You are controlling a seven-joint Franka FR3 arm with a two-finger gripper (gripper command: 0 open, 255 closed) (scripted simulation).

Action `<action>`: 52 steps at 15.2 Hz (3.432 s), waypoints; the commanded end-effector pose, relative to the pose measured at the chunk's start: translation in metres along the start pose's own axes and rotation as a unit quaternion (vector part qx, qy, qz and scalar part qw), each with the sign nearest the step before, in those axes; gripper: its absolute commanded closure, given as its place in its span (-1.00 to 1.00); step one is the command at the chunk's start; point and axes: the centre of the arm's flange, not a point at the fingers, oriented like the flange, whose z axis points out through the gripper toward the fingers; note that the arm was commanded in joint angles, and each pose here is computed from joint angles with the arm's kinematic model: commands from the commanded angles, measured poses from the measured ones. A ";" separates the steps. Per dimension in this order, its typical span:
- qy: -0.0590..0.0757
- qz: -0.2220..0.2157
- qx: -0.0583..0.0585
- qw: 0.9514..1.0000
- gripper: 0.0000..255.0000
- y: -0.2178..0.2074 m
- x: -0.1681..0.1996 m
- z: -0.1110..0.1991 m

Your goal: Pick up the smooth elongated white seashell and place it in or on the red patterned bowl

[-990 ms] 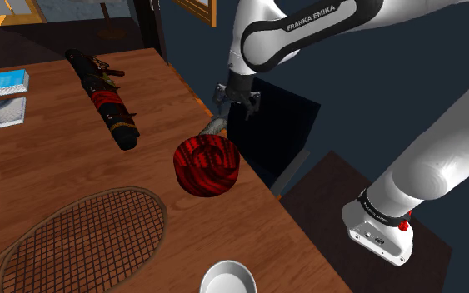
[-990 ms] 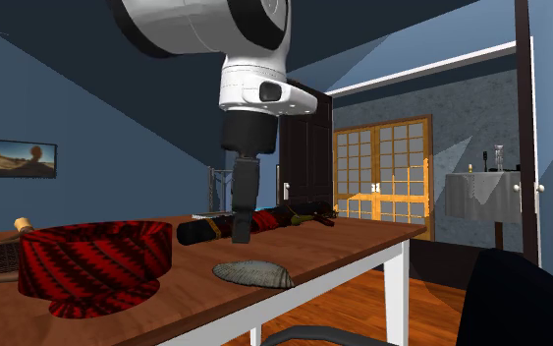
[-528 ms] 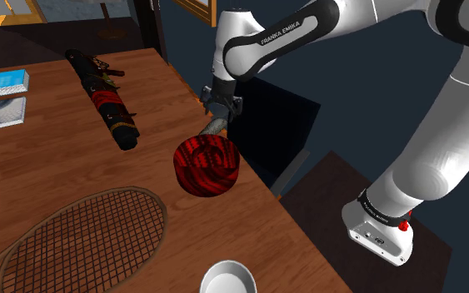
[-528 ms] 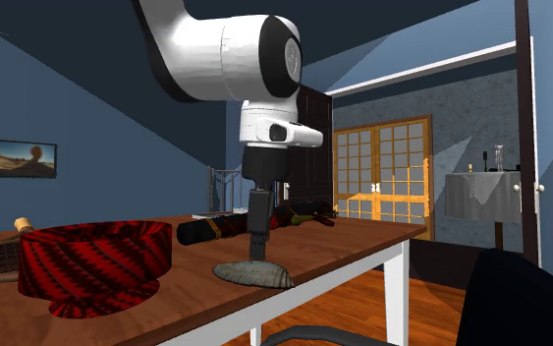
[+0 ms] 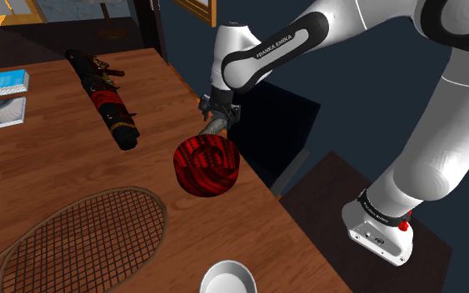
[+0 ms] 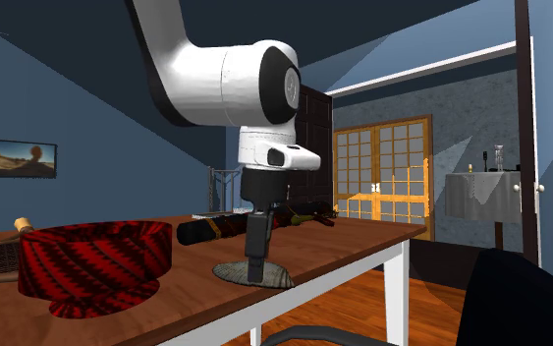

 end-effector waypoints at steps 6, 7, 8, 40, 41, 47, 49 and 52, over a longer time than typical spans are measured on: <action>0.000 0.000 0.000 1.000 1.00 0.000 0.000 0.001; 0.000 0.000 0.000 1.000 1.00 0.000 0.000 0.001; 0.000 0.000 0.000 1.000 1.00 0.000 0.000 0.001; 0.000 0.000 0.000 1.000 1.00 -0.013 -0.010 -0.130; 0.000 0.000 0.000 1.000 1.00 -0.014 -0.011 -0.135; 0.000 0.000 0.000 1.000 1.00 -0.017 -0.013 -0.167; 0.000 0.000 0.000 1.000 1.00 -0.013 -0.026 -0.168; 0.000 0.000 0.000 1.000 1.00 -0.001 -0.063 -0.166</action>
